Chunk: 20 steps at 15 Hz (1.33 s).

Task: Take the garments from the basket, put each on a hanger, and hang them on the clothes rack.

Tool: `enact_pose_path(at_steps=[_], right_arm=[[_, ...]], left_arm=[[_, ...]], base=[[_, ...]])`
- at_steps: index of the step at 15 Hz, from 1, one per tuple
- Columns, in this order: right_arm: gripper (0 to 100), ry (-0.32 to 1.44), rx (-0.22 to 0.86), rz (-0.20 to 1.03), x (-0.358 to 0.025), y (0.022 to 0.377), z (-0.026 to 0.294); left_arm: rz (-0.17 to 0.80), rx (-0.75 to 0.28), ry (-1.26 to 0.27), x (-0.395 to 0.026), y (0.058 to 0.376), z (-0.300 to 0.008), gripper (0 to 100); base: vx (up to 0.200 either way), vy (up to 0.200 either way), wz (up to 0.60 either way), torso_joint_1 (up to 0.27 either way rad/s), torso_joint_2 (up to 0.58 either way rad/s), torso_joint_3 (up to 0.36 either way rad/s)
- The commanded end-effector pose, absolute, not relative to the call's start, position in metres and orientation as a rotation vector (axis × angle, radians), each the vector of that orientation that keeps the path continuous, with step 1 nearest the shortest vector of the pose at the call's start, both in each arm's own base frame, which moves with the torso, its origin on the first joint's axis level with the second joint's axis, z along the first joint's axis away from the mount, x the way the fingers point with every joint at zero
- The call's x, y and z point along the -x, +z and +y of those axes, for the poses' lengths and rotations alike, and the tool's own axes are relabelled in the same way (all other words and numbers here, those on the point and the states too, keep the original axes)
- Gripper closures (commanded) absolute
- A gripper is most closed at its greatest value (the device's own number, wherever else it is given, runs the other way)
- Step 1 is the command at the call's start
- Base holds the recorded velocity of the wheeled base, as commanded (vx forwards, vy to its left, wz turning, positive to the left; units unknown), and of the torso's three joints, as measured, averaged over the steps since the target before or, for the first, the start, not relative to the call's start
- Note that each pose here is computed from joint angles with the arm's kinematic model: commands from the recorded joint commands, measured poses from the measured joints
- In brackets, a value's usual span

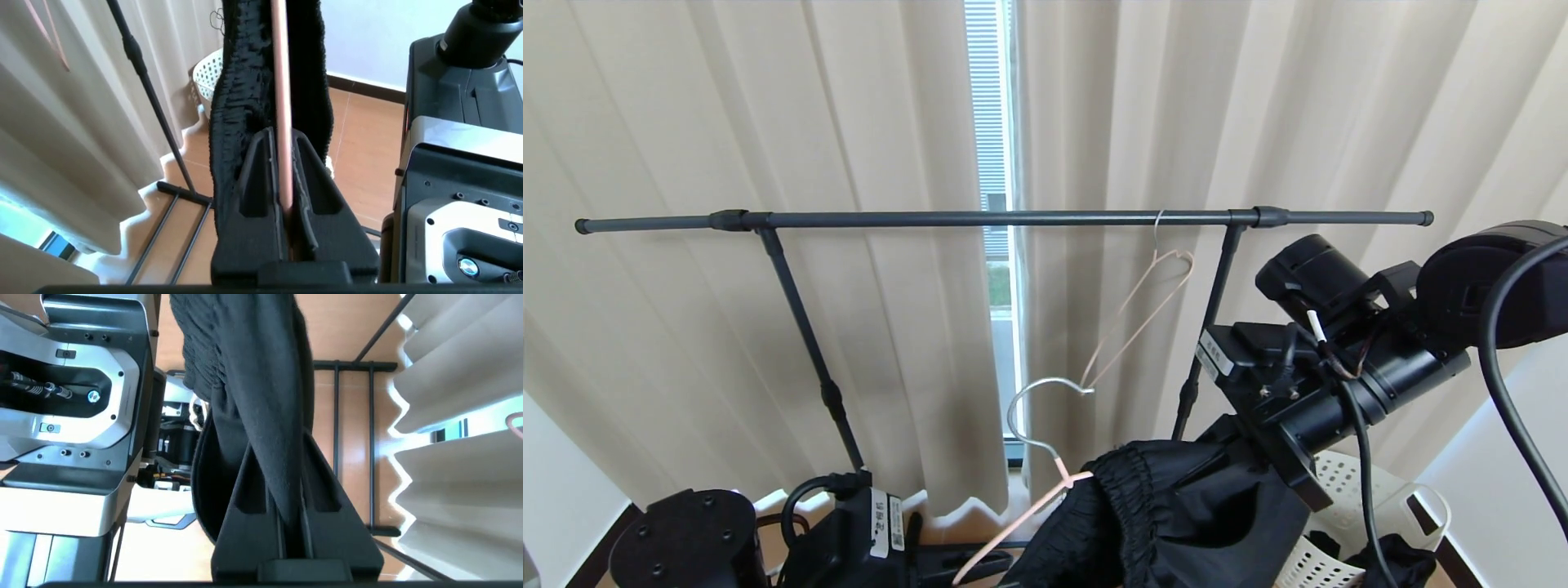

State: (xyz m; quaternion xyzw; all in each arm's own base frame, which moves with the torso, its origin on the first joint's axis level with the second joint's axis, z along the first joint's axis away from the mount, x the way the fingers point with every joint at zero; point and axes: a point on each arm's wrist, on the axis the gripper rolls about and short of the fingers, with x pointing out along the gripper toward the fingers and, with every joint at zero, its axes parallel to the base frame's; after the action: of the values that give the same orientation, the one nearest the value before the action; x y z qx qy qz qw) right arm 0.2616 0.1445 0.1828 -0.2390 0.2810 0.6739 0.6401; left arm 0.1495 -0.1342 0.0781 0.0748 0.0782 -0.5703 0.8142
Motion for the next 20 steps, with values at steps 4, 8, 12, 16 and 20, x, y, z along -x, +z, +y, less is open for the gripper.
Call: enact_pose_path(at_steps=[4,8,12,16,20], right_arm=[[100,1.524,0.563,0.585,-0.243,0.201,0.136],[100,1.512,0.575,0.575,-0.226,0.207,0.127],[100,1.346,0.651,0.583,-0.217,0.222,0.117],[100,1.101,0.589,0.559,-0.237,0.229,0.121],[100,1.039,0.528,0.494,-0.227,0.239,0.121]], left_arm=[[0.168,-0.155,-1.207,-0.152,0.078,-0.133,0],[0.155,-0.097,-1.135,-0.163,0.086,-0.126,0],[0.072,0.032,-1.025,-0.181,0.113,-0.111,0],[0.098,0.284,-0.924,-0.214,0.129,-0.096,0],[0.196,0.345,-0.930,-0.227,0.112,-0.100,0]], base=[[0.000,0.000,0.00,0.000,0.00,0.000],[0.000,0.000,0.00,0.000,0.00,0.000],[0.000,0.000,0.00,0.000,0.00,0.000],[0.000,0.000,0.00,0.000,0.00,0.000],[0.000,0.000,0.00,0.000,0.00,0.000]])
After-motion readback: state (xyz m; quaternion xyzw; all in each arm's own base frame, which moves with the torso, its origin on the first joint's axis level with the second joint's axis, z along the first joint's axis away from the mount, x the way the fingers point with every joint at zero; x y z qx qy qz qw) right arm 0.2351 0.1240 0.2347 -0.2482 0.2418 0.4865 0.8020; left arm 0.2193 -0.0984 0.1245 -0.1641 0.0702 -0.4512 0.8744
